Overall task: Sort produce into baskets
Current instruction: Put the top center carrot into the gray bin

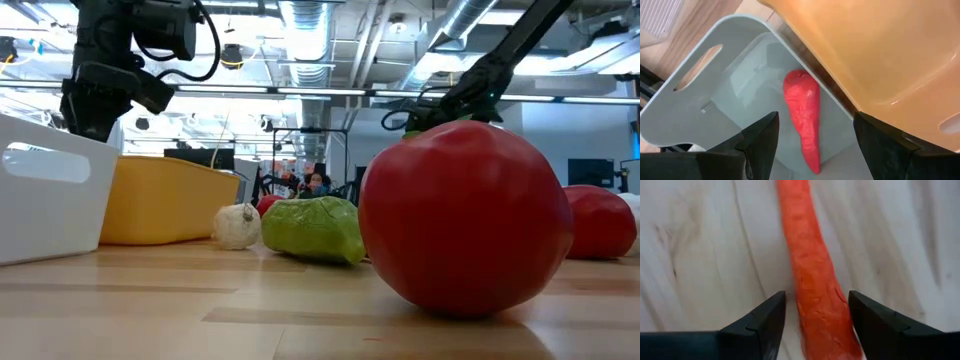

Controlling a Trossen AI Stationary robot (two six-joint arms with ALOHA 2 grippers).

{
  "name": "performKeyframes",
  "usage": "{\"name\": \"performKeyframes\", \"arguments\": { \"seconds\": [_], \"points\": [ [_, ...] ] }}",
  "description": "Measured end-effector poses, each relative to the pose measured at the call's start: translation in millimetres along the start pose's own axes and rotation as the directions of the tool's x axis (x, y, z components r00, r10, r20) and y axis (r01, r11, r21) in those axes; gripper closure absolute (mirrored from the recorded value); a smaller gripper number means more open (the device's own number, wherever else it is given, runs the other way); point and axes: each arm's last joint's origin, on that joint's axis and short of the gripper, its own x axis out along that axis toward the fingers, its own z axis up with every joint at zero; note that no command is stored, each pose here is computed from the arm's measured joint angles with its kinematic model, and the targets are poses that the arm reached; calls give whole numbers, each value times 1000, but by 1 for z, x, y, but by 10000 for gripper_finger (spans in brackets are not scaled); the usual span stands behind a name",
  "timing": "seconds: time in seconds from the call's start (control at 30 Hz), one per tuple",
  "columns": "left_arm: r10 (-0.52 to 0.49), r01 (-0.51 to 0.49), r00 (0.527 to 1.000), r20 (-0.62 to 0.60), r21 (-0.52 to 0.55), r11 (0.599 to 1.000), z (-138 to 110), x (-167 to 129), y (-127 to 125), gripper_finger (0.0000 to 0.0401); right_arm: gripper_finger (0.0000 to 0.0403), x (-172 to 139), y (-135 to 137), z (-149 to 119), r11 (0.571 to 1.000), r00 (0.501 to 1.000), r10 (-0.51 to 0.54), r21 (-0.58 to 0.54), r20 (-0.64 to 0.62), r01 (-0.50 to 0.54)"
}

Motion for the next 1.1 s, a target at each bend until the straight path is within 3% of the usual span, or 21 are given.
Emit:
{"name": "performKeyframes", "arguments": {
  "seconds": [0.27,0.47,0.57,0.67,0.87,0.97,1.1],
  "points": [
    [-32,26,997,64,88,996,7,-19,-4,156,260,0,2,1,1000,1000,4,-1,-3,-4],
    [-31,-30,956,291,203,979,24,-41,-11,156,262,-11,10,6,999,999,-6,-35,50,7],
    [-62,-72,900,432,287,955,36,-47,-17,156,243,-18,18,11,998,997,-2,-64,82,7],
    [-122,-117,814,568,367,923,49,-55,-25,156,228,-27,28,17,995,990,0,-96,138,14],
    [-235,-190,623,746,436,880,69,-67,-38,156,245,-42,53,35,985,953,15,-166,303,37],
    [-262,-229,560,786,451,863,80,-67,-46,156,251,-48,65,45,979,918,29,-195,396,53],
    [-274,-269,526,805,463,845,95,-59,-56,156,244,-55,82,57,970,857,52,-230,513,78]
  ]
}}
